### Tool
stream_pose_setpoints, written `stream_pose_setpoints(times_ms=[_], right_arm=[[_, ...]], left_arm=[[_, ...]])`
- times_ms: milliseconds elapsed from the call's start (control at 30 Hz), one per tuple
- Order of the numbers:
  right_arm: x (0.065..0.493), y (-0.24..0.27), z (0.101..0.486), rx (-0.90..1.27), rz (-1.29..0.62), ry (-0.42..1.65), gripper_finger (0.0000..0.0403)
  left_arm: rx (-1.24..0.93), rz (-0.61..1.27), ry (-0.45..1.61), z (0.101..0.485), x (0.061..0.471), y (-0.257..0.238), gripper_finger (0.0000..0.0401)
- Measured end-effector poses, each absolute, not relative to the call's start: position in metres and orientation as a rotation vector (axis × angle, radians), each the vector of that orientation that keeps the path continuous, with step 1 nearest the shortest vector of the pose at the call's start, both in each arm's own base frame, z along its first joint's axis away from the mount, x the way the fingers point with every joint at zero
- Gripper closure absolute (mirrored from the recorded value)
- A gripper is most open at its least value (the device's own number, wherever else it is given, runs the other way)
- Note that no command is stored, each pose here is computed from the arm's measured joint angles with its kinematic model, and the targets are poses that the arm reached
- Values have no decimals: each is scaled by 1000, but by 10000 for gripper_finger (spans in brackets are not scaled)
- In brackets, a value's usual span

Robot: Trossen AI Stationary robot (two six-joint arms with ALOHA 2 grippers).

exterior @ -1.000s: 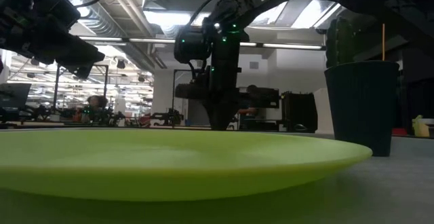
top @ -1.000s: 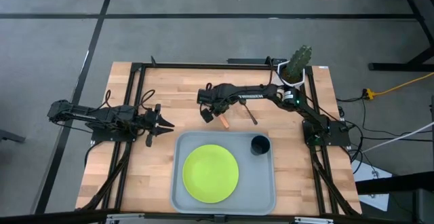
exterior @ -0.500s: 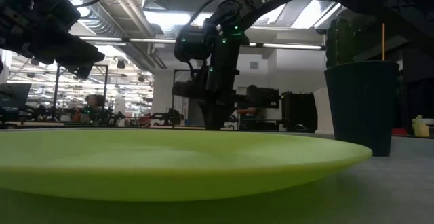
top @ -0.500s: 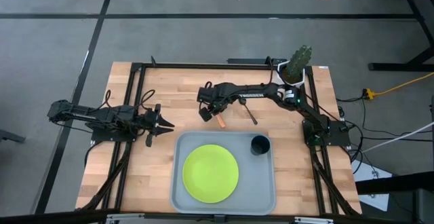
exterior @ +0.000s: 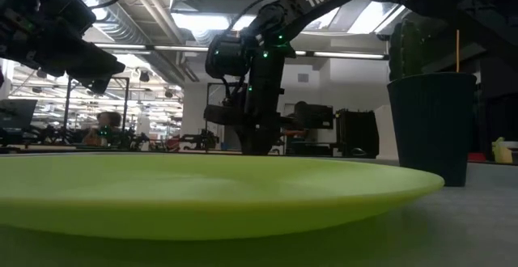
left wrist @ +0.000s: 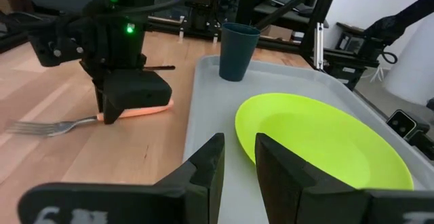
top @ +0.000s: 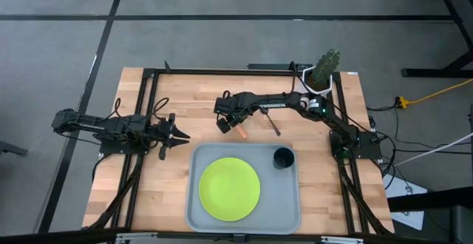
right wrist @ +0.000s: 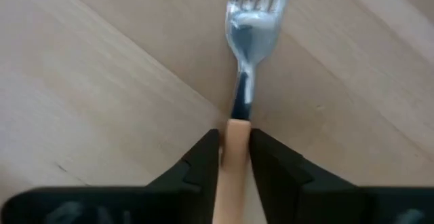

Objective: Pick and place plate/cup/fork/spoon on tray
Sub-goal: Put the orange fork beside the green plate on the gray tray

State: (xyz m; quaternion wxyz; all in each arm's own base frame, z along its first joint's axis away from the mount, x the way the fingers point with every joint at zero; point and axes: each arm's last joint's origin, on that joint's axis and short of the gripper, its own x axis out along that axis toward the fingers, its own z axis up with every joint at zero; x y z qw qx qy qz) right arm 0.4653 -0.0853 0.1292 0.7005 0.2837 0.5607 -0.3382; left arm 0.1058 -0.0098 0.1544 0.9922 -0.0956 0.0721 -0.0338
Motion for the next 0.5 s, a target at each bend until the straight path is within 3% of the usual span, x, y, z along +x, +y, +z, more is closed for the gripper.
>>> stream_pose_setpoints(times_ms=[300,500], right_arm=[[465,-85,129,615,-742,1257,314],[465,-85,130,603,-732,1264,361]], left_arm=[[-192,-68,144,154,106,-10,325],[-192,-68,144,154,106,-10,325]])
